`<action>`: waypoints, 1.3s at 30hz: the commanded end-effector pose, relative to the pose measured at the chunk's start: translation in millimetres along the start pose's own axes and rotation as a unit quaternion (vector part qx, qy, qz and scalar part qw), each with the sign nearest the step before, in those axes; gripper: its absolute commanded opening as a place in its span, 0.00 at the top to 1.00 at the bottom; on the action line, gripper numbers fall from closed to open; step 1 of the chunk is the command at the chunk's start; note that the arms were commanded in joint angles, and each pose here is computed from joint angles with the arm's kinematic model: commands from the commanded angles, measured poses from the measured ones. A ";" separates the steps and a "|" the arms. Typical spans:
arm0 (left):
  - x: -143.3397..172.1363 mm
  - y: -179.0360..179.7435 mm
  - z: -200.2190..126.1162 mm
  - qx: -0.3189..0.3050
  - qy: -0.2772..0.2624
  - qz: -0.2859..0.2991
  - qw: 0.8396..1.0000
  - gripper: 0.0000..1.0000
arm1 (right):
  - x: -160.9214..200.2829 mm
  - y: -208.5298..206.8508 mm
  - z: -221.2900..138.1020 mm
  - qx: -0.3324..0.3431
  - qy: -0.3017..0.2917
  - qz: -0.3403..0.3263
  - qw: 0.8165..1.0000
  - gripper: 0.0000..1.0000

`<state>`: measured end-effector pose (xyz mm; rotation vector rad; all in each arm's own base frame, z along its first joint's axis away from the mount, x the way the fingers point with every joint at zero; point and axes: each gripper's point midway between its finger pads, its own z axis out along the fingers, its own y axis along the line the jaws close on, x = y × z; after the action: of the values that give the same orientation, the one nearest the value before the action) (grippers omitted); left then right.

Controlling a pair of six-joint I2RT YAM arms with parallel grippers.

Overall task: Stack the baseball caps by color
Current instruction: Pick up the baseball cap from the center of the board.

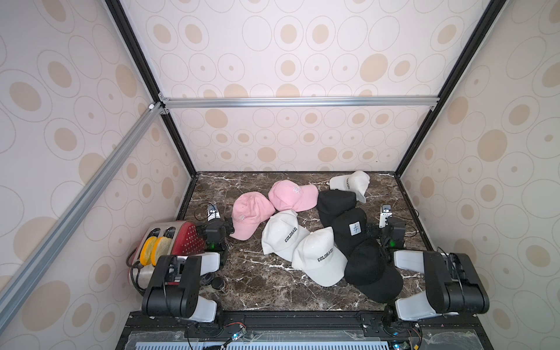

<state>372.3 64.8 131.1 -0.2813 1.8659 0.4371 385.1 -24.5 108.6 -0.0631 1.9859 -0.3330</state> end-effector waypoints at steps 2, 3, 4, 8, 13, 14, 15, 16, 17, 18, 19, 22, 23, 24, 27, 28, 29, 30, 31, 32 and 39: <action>-43.4 5.5 -23.2 -0.007 -0.019 -0.058 0.998 0.01 | -22.3 -33.1 -21.1 0.069 0.032 0.073 0.994 0.00; -50.0 2.6 -30.7 0.004 -0.028 -0.085 0.996 0.01 | -28.0 -30.1 -26.1 0.054 0.033 0.095 0.993 0.00; -55.1 1.0 -37.9 0.009 -0.031 -0.111 0.993 0.01 | -33.4 -23.3 -30.3 0.029 0.030 0.116 0.992 0.00; -63.9 -26.8 -62.7 0.067 -0.004 -0.145 0.987 0.01 | -45.5 10.6 -42.7 -0.079 0.028 0.208 0.975 0.00; -62.5 -68.5 -92.5 0.138 0.061 -0.143 0.978 0.01 | -46.5 59.8 -55.1 -0.215 0.079 0.259 0.938 0.01; -58.6 -75.2 -97.8 0.148 0.078 -0.144 0.975 0.01 | -43.8 67.8 -58.1 -0.236 0.092 0.258 0.932 0.01; -53.5 -81.4 -102.0 0.159 0.096 -0.144 0.972 0.01 | -40.6 75.1 -61.6 -0.255 0.106 0.257 0.926 0.01; -48.9 -88.3 -105.2 0.175 0.112 -0.143 0.968 0.01 | -38.4 81.2 -65.4 -0.272 0.115 0.255 0.921 0.01; -40.3 -95.5 -108.4 0.191 0.136 -0.143 0.962 0.01 | -37.8 87.8 -70.7 -0.293 0.120 0.251 0.915 0.01; -30.8 -100.3 -110.9 0.198 0.162 -0.149 0.955 0.01 | -37.9 93.0 -76.1 -0.311 0.120 0.246 0.910 0.01; -22.1 -105.2 -113.7 0.206 0.184 -0.150 0.949 0.01 | -39.4 96.7 -81.3 -0.326 0.117 0.240 0.907 0.01; -0.6 -127.3 -132.5 0.266 0.242 -0.145 0.922 0.01 | -48.6 101.1 -95.8 -0.356 0.094 0.218 0.904 0.01; 4.7 -132.1 -138.6 0.282 0.251 -0.148 0.914 0.01 | -52.3 101.7 -99.2 -0.361 0.086 0.211 0.904 0.00; 8.3 -136.3 -143.8 0.300 0.257 -0.157 0.905 0.01 | -56.5 101.7 -100.8 -0.364 0.079 0.207 0.905 0.00; 19.9 -153.4 -152.9 0.338 0.284 -0.217 0.871 0.01 | -73.9 106.5 -106.1 -0.390 0.056 0.192 0.899 0.00; 19.2 -162.9 -155.2 0.356 0.290 -0.234 0.857 0.01 | -77.8 106.5 -106.8 -0.392 0.053 0.186 0.899 0.00; 15.9 -178.2 -161.1 0.392 0.296 -0.249 0.835 0.01 | -82.8 105.6 -107.5 -0.393 0.048 0.178 0.901 0.00; 14.9 -188.5 -163.4 0.414 0.298 -0.255 0.821 0.01 | -85.8 104.8 -108.6 -0.393 0.044 0.172 0.902 0.00; 13.2 -195.3 -163.7 0.430 0.293 -0.255 0.815 0.01 | -87.5 103.5 -109.9 -0.391 0.039 0.168 0.904 0.00; 13.9 -200.7 -163.7 0.445 0.285 -0.251 0.811 0.01 | -88.3 102.0 -111.5 -0.389 0.034 0.165 0.906 0.00; 16.3 -208.1 -157.4 0.482 0.217 -0.188 0.828 0.01 | -85.7 95.7 -117.3 -0.371 0.020 0.152 0.916 0.00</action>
<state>303.7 -176.8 100.5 -0.1838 2.2851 -0.8810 330.1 107.6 210.0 -0.2045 2.0121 0.6621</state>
